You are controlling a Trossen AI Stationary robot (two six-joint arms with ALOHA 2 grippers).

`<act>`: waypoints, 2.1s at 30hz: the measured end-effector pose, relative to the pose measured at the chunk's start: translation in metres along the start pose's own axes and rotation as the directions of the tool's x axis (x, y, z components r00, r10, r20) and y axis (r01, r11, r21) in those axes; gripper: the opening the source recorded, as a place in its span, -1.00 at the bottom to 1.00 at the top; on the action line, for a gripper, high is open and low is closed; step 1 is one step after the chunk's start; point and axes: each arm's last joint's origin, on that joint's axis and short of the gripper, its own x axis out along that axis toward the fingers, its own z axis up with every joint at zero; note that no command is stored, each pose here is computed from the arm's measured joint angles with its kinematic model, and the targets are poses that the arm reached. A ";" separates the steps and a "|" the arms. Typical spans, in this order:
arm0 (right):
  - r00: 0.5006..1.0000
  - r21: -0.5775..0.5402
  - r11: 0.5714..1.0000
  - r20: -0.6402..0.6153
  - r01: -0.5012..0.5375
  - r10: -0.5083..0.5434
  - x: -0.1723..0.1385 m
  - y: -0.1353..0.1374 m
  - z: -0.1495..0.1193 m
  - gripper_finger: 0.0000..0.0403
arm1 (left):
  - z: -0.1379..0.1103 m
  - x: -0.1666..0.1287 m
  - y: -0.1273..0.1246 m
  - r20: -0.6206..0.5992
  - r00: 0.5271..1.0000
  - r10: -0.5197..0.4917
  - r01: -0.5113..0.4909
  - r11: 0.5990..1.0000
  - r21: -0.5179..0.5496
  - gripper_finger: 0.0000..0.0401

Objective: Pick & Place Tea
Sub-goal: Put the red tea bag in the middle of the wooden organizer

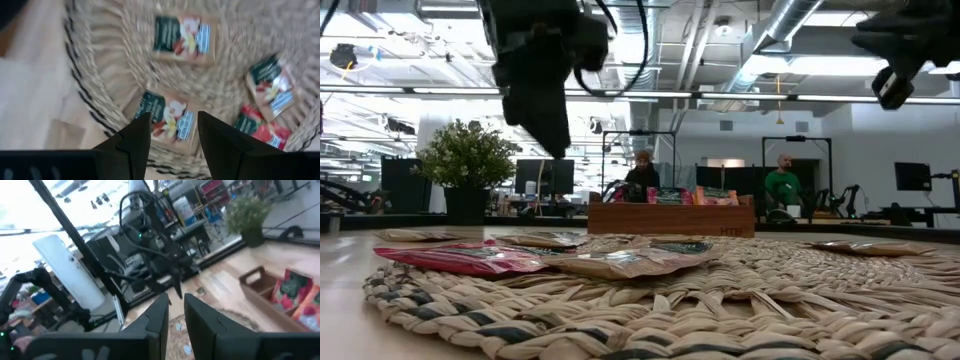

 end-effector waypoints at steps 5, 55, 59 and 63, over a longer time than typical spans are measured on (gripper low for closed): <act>1.000 0.002 1.000 -0.017 0.003 -0.003 0.004 -0.001 -0.007 -0.73 | -0.004 0.016 -0.013 -0.126 0.990 -0.059 0.067 0.996 0.065 -0.23; 0.996 0.027 0.996 -0.020 0.086 -0.085 0.005 -0.008 -0.008 -0.73 | -0.029 0.077 -0.082 -0.215 0.976 -0.008 0.102 0.898 0.428 -0.40; 0.996 0.023 0.996 -0.028 0.089 -0.089 0.005 -0.009 -0.009 -0.73 | -0.029 0.078 -0.082 -0.213 0.977 -0.005 0.098 0.898 0.428 -0.40; 0.996 0.023 0.996 -0.028 0.089 -0.089 0.005 -0.009 -0.009 -0.73 | -0.029 0.078 -0.082 -0.216 0.976 -0.008 0.102 0.899 0.427 -0.41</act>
